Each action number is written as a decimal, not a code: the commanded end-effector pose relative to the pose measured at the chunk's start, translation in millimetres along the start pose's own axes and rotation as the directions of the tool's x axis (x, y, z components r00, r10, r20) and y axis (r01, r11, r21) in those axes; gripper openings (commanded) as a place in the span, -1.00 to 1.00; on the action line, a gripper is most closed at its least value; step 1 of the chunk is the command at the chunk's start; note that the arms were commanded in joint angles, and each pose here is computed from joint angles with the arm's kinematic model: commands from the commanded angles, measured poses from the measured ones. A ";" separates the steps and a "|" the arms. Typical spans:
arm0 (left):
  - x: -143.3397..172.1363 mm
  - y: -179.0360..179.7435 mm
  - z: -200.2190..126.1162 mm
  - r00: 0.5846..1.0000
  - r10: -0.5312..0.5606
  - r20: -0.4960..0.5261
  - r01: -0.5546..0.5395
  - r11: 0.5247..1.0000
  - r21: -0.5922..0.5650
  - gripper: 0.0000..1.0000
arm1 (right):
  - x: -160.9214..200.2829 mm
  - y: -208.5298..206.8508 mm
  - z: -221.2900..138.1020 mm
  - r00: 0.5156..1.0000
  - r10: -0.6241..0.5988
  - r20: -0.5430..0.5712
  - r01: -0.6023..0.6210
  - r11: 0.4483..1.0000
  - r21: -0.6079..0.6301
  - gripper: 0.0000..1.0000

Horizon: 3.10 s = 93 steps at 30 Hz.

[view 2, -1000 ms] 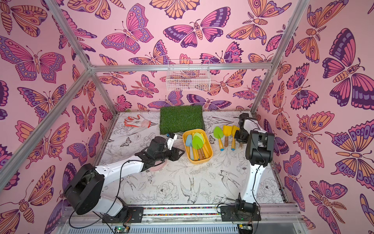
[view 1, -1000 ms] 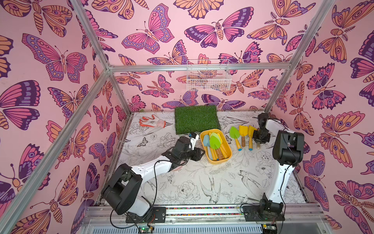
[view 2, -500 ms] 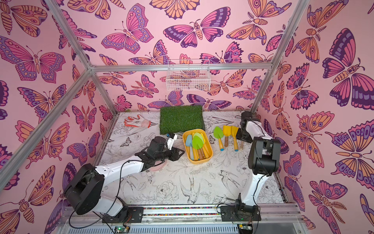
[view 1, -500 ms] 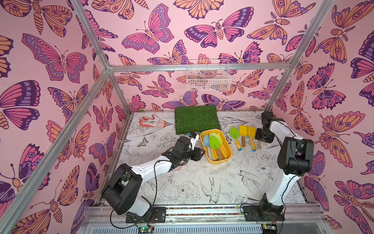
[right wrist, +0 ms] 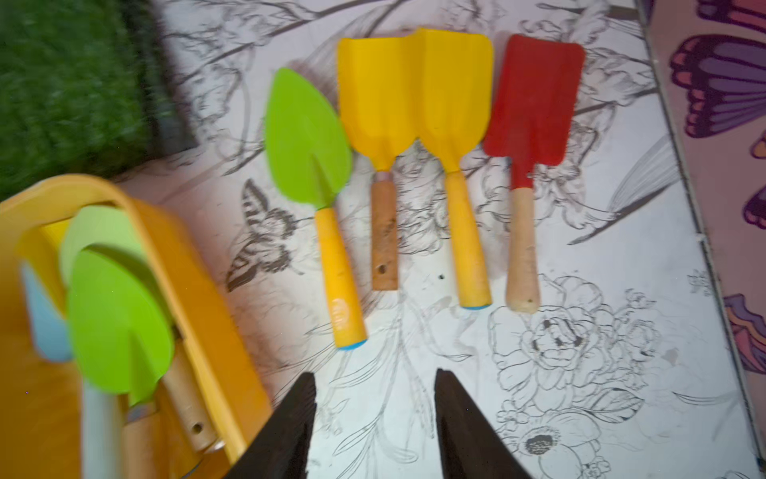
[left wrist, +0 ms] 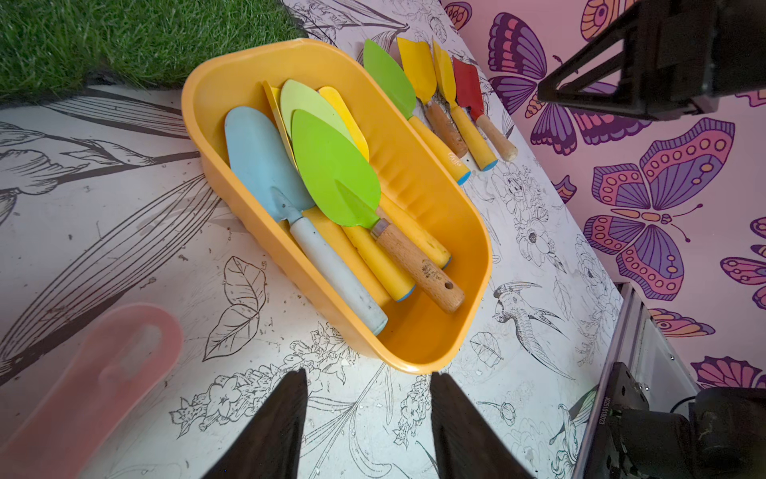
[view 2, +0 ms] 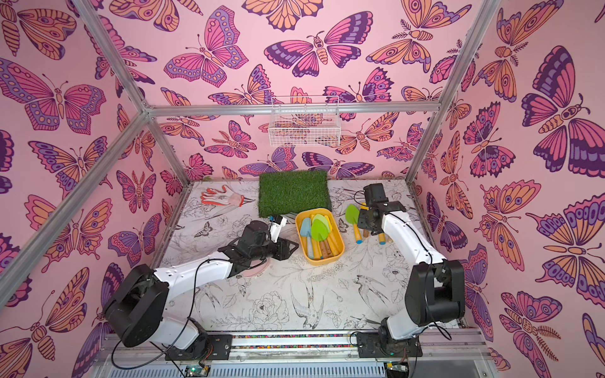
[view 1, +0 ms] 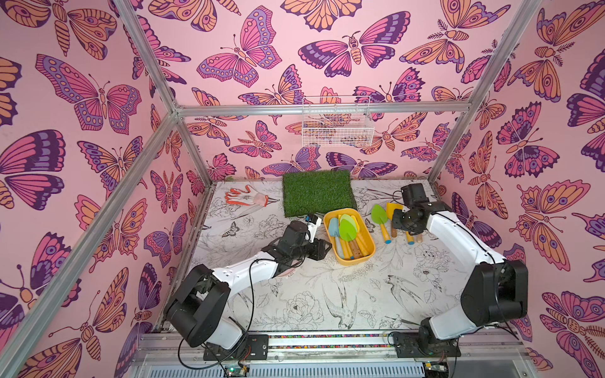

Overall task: Take the shovel out of the storage box
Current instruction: Place the shovel at the center of the board, then pick up the shovel from the storage box.

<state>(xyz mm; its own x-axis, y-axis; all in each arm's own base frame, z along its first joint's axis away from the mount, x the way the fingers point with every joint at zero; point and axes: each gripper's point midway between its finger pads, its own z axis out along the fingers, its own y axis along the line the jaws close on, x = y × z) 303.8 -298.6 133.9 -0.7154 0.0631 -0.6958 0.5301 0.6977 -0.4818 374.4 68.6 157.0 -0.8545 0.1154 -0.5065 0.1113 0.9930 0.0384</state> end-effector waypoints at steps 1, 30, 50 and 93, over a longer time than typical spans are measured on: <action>0.3 -1.5 -7.1 1.000 0.021 0.016 -0.021 1.000 -0.009 0.09 | 4.4 35.8 -18.2 0.995 -0.095 0.035 0.098 0.992 -0.083 0.05; 10.4 3.7 6.9 1.000 0.007 -0.029 -0.008 1.000 -0.015 0.15 | 82.7 155.8 15.4 0.927 -0.369 -0.063 0.332 0.888 -0.319 -0.09; 9.9 2.0 7.5 1.000 0.015 -0.027 -0.016 1.000 -0.016 0.15 | 110.2 151.5 55.5 0.893 -0.387 -0.229 0.324 0.907 -0.268 -0.13; 8.7 -0.7 3.5 0.999 0.031 -0.016 -0.031 0.999 -0.016 0.15 | 82.2 122.2 -20.1 0.955 -0.295 -0.026 0.276 0.918 -0.284 -0.82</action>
<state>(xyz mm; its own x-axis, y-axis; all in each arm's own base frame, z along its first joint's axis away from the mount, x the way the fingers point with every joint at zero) 299.4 -299.3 121.5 -0.7251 0.0818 -0.6838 0.5225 0.7121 -0.4689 305.9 208.0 132.7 -0.8630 -0.2136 -0.4579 -0.3090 0.9401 0.1438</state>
